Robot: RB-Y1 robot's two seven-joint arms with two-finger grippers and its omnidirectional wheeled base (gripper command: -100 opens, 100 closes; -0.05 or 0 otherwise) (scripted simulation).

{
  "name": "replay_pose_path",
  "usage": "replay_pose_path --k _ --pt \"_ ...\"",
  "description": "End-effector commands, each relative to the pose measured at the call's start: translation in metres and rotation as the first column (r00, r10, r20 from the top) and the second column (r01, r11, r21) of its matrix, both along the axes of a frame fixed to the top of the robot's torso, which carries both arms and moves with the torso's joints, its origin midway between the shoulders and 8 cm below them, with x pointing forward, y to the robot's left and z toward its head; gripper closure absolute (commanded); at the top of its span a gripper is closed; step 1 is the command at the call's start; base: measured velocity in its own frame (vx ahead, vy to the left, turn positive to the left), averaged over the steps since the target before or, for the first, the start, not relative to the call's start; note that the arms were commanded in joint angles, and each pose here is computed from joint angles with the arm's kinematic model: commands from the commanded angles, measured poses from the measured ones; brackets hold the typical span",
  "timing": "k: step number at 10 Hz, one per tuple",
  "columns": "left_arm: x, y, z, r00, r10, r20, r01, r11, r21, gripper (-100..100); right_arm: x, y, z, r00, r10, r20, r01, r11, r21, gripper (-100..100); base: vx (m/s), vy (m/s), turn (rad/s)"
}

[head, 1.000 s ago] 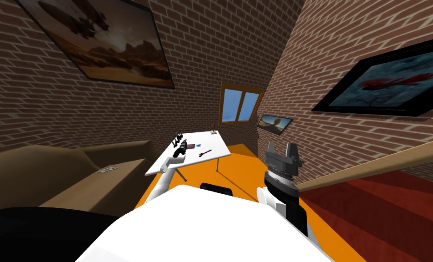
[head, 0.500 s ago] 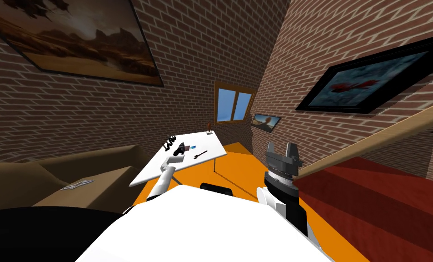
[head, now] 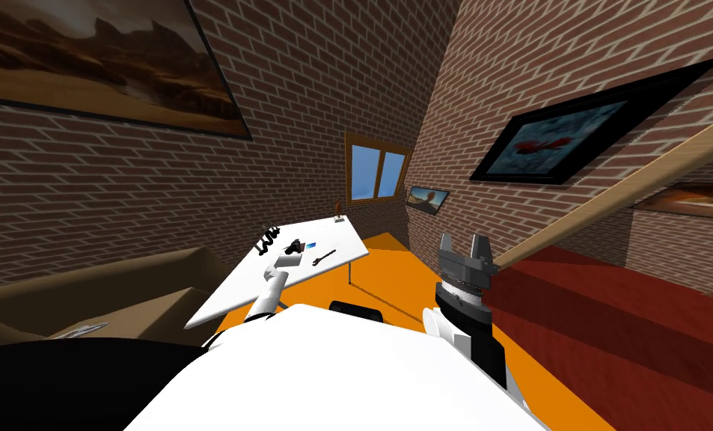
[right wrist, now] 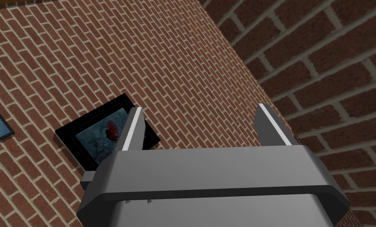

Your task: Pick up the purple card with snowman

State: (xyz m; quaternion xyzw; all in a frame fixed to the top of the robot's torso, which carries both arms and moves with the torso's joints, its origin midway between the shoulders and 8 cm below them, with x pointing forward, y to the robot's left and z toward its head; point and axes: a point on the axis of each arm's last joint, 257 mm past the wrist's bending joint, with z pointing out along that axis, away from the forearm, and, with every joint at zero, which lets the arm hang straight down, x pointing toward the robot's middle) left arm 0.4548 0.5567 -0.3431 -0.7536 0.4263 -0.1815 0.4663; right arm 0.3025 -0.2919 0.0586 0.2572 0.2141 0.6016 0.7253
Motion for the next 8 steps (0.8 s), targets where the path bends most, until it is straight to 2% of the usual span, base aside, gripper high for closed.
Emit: replay_pose_path --k 1,4,5,6,7,8 --pt "-0.007 0.006 -0.011 0.999 0.034 -0.033 -0.035 0.999 -0.019 -100 0.0 0.0 0.0 1.0 0.0 0.0 0.0 1.0 0.0 0 0.03 -0.012 -0.111" --pt "-0.017 0.018 -0.022 0.994 0.084 -0.076 -0.087 0.995 -0.04 -100 0.0 0.0 0.0 1.0 0.0 0.0 0.0 1.0 0.0 0 0.032 -0.008 -0.101" --pt "-0.014 0.015 -0.02 0.995 0.071 -0.066 -0.074 0.997 -0.035 -100 0.0 0.0 0.0 1.0 0.0 0.0 0.0 1.0 0.0 0 0.017 0.0 -0.02" --pt "-0.015 0.016 -0.021 0.995 0.074 -0.068 -0.077 0.996 -0.037 0 0.0 0.0 0.0 1.0 0.0 0.0 0.0 1.0 0.0 0 0.0 0.0 0.0" --pt "-0.014 0.014 -0.024 0.996 0.062 -0.069 -0.065 0.997 -0.037 -100 0.0 0.0 0.0 1.0 0.0 0.0 0.0 1.0 0.0 0 0.033 0.002 0.082" --pt "-0.013 0.014 -0.025 0.996 0.056 -0.07 -0.059 0.998 -0.037 -100 0.0 0.0 0.0 1.0 0.0 0.0 0.0 1.0 0.0 0 0.062 -0.004 0.076"
